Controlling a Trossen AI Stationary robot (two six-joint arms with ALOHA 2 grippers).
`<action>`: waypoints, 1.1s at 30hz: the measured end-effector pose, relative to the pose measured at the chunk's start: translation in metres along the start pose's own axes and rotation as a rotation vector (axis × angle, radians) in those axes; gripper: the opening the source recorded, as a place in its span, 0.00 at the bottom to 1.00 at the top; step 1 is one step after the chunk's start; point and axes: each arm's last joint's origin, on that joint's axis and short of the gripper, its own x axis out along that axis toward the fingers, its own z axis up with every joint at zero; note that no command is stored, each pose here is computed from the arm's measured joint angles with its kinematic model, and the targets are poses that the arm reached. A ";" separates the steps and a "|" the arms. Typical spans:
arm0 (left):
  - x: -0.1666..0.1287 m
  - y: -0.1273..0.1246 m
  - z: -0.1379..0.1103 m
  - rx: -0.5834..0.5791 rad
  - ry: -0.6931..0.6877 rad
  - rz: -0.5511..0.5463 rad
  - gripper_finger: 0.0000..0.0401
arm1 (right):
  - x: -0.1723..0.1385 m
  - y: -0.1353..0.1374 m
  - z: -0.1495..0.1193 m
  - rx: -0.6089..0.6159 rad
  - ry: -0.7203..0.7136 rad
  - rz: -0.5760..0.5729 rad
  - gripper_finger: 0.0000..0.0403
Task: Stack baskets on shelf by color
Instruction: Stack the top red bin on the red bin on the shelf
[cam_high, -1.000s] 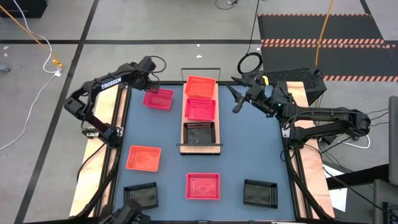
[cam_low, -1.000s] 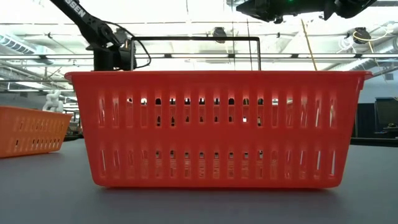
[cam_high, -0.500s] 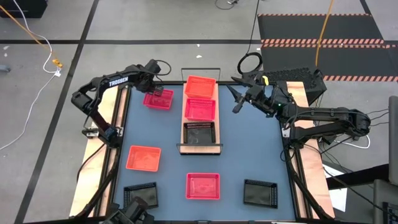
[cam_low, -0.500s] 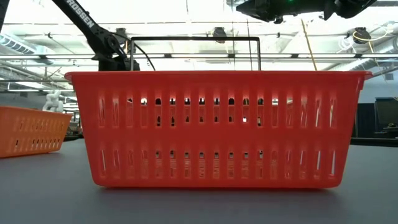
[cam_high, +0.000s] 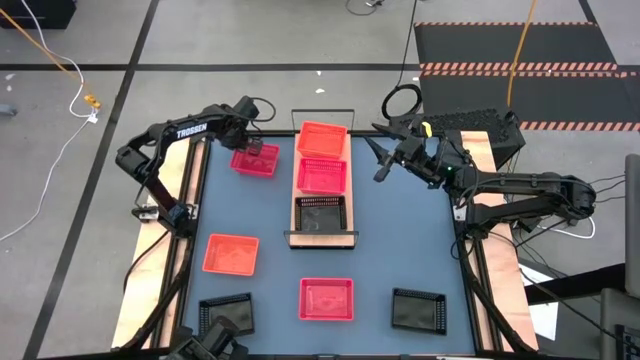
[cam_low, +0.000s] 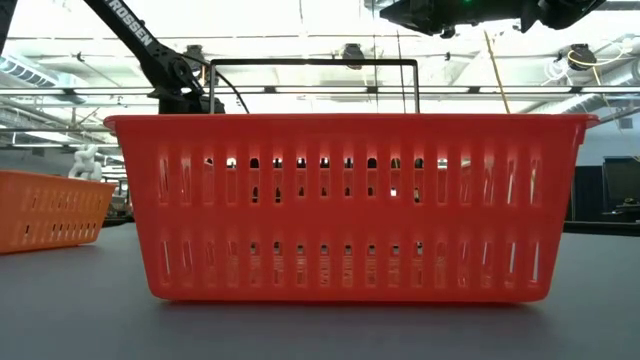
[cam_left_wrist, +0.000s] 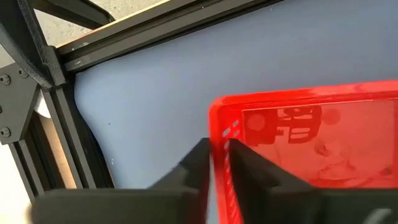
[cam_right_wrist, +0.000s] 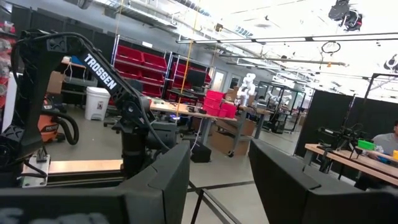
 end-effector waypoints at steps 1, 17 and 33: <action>0.000 0.000 0.000 -0.003 -0.002 0.000 0.06 | 0.000 0.000 0.000 0.000 0.000 0.000 0.40; -0.061 0.004 -0.012 -0.040 -0.205 -0.065 0.04 | 0.002 -0.006 -0.007 -0.049 0.054 -0.018 0.40; -0.209 -0.035 -0.092 -0.029 -0.972 -0.291 0.01 | 0.038 -0.008 -0.049 0.186 0.026 0.103 0.40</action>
